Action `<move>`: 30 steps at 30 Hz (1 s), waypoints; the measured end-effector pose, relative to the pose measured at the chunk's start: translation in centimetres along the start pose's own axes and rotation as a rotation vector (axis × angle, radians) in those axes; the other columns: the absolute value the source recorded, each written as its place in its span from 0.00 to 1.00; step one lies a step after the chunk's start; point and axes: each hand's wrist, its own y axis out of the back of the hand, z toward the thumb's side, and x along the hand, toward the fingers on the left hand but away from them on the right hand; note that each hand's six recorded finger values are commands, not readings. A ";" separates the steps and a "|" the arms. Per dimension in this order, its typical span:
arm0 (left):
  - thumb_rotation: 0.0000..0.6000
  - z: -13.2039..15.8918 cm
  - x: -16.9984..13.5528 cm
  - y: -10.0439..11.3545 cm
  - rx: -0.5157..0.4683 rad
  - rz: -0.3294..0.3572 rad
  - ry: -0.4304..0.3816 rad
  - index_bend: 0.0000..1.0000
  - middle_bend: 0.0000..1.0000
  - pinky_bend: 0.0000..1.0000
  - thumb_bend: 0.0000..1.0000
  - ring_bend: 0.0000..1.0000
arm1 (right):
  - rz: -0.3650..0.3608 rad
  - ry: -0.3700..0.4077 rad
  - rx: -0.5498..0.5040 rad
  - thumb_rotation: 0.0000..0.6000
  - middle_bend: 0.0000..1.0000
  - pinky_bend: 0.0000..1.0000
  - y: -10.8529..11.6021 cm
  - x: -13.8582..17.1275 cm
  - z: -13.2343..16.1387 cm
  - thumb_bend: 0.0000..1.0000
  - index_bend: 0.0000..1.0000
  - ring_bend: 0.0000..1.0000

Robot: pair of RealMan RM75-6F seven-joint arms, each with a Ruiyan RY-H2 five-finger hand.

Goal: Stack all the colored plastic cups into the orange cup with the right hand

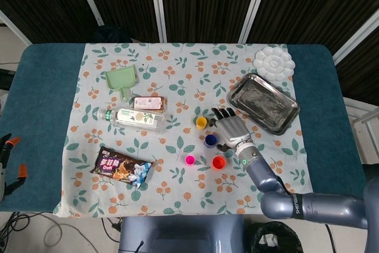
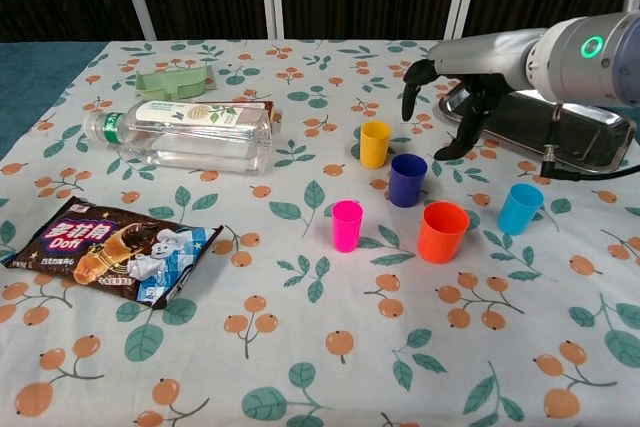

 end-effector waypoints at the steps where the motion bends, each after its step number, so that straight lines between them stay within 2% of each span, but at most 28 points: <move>1: 1.00 0.0 0.0 0.0 0.000 0.000 0.000 0.16 0.07 0.01 0.47 0.00 | 0.002 -0.001 0.000 1.00 0.00 0.00 -0.1 0.0 0.0 0.34 0.31 0.00; 11: 1.00 -0.1 0.0 0.0 0.001 -0.001 0.003 0.16 0.07 0.01 0.47 0.00 | 0.033 -0.006 0.008 1.00 0.00 0.00 -1.7 -0.3 0.2 0.34 0.31 0.00; 30: 1.00 -0.3 0.1 0.0 0.002 0.000 0.009 0.16 0.07 0.01 0.47 0.00 | 0.024 -0.017 0.002 1.00 0.00 0.00 -3.0 -1.3 0.7 0.34 0.32 0.00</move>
